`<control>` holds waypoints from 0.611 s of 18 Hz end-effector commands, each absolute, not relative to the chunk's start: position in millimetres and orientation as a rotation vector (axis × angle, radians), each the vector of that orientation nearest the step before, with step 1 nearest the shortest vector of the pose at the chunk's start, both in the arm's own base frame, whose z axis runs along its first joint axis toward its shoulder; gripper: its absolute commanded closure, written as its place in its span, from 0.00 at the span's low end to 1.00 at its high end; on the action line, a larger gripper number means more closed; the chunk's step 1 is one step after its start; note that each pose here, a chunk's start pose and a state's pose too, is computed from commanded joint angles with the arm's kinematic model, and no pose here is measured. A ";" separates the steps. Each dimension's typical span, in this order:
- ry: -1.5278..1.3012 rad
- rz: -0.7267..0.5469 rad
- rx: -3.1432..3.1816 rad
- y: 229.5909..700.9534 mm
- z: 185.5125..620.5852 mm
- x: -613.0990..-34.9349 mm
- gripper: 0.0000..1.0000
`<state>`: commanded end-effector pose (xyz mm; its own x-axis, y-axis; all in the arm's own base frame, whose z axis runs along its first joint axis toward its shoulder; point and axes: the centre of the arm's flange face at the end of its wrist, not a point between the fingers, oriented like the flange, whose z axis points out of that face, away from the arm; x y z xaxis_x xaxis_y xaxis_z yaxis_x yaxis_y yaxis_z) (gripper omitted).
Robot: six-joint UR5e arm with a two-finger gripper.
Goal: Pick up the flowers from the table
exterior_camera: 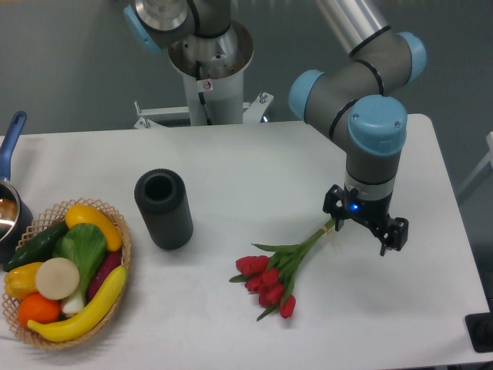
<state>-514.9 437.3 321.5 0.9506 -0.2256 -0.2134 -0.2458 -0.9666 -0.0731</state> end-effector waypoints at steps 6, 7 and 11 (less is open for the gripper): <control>0.359 0.312 -3.003 437.6 322.2 -515.2 0.00; 0.359 0.312 -3.003 436.8 322.2 -515.8 0.00; 0.355 0.299 -3.008 436.9 317.5 -513.8 0.00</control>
<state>-513.8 436.9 317.5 0.9535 -0.2204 -0.2054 -0.2397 -0.9680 -0.0739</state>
